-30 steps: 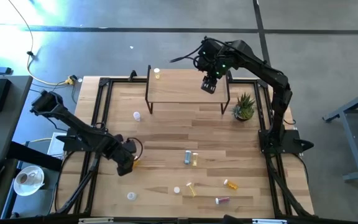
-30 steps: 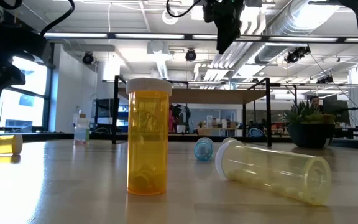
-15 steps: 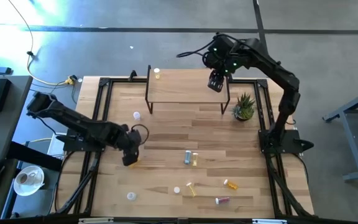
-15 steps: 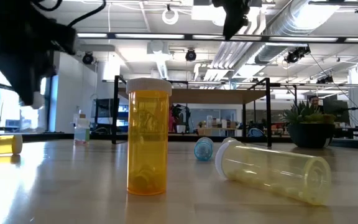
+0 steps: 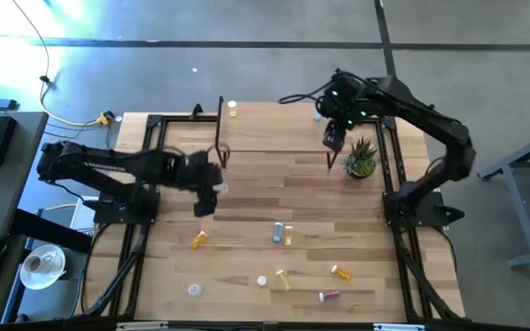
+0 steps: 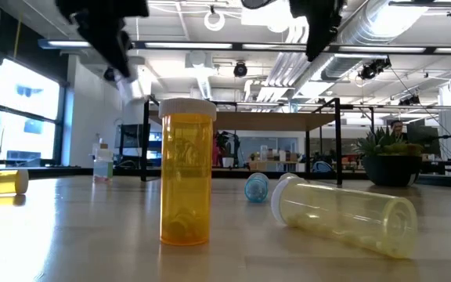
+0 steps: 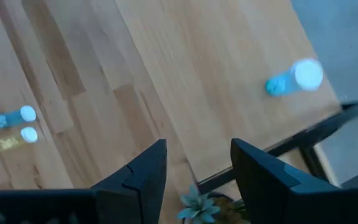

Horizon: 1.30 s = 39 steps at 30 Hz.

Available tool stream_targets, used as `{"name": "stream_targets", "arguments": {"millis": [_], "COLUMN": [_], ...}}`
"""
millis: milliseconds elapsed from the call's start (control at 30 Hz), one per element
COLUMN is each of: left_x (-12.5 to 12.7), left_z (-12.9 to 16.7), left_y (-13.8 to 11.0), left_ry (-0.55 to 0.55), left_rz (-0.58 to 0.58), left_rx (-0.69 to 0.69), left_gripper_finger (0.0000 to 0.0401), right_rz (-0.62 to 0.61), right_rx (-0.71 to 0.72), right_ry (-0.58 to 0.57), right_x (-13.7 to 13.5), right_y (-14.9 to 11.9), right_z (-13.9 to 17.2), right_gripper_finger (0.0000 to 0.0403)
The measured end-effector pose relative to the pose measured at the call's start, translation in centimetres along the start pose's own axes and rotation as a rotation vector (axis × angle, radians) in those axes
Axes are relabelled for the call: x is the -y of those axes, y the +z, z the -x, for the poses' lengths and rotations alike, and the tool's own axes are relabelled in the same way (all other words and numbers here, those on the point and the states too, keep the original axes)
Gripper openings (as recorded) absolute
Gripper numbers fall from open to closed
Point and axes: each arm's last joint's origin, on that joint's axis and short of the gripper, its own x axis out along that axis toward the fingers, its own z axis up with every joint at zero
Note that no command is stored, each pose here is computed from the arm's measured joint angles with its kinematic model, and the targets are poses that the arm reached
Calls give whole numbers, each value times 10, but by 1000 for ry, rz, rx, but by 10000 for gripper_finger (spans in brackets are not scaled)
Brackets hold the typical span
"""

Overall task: Pick and place medicine bottles onto shelf by color
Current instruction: Put the middle transparent pill bottle on the shelf

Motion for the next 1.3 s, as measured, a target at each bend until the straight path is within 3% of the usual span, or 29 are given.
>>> {"name": "stream_targets", "arguments": {"millis": [267, 633, 900, 1300], "left_x": [-63, -144, -183, -200], "left_z": [39, 58, 41, -21], "left_y": [56, 115, 145, 164], "left_ry": [165, 324, 254, 135], "left_rz": [26, 120, 229, 305], "left_rx": [166, 178, 120, 22], "left_gripper_finger": [136, 136, 136, 136], "right_rz": [-137, -288, -289, -278], "right_rx": [153, 196, 214, 216], "right_ry": [8, -3, -1, 6], "right_x": [-9, -24, -32, -34], "right_y": [-46, -87, -87, -86], "right_z": [-12, -32, -31, -31], "right_gripper_finger": [170, 170, 170, 170]}}
